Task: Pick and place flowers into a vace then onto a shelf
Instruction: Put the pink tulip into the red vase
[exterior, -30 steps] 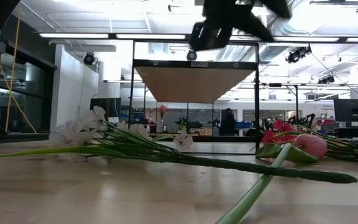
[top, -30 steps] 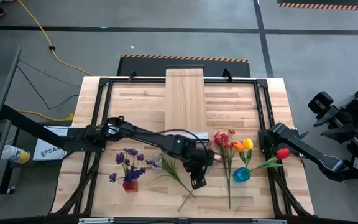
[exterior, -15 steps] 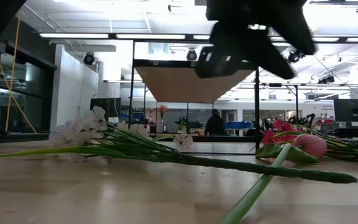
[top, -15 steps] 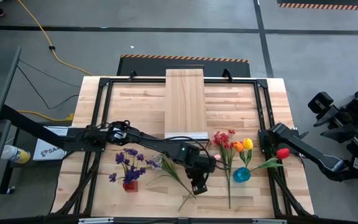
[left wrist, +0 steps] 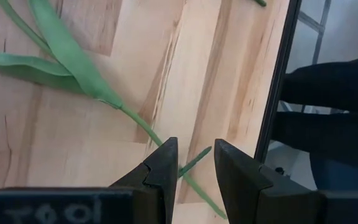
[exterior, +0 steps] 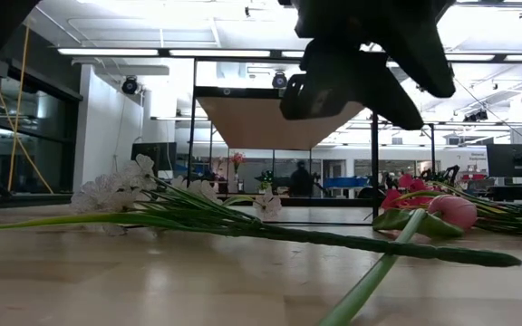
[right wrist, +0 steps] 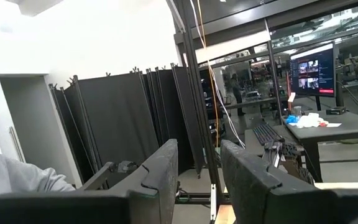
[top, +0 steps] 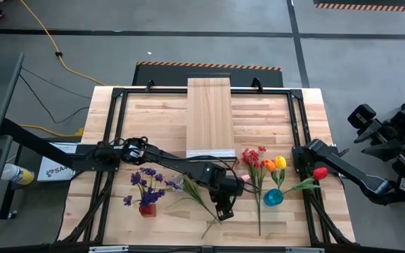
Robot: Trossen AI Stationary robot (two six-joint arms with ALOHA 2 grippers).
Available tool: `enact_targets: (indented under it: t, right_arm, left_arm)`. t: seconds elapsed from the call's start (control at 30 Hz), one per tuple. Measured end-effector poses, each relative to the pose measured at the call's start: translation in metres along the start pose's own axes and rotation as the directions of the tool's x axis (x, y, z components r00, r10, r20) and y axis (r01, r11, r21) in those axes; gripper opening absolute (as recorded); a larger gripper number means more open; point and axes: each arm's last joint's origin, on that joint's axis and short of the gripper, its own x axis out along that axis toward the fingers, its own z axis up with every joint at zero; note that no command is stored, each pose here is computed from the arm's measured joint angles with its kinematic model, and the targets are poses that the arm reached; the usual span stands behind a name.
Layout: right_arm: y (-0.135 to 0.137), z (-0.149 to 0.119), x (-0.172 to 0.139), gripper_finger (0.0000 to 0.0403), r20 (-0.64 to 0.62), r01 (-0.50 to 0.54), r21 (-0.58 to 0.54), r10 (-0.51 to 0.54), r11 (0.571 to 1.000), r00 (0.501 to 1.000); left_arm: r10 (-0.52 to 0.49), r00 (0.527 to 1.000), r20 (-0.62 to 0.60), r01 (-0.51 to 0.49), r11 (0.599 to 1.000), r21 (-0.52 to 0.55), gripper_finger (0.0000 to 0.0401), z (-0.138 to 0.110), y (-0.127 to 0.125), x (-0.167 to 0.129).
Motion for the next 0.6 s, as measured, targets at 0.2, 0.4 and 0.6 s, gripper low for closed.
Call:
enact_targets:
  t: [0.2,0.4,0.6]
  right_arm:
    - [0.0000,0.0000,0.0000,0.0114,0.000,0.000,-0.001,0.000,1.000,1.000]
    - [0.0000,0.0000,0.0000,0.0114,0.000,0.000,-0.001,0.000,1.000,1.000]
    - [0.0000,0.0000,0.0000,0.0114,0.000,0.000,-0.001,0.000,1.000,1.000]
  left_arm:
    - [0.004,1.000,0.002,-0.004,1.000,0.002,0.0138,-0.0004,-0.0003,0.0012]
    - [0.012,1.000,0.015,-0.012,1.000,0.002,0.0138,0.0005,-0.0001,0.0013]
    - [0.035,0.999,0.021,-0.034,0.999,-0.014,0.0138,-0.0008,0.0028,0.0045]
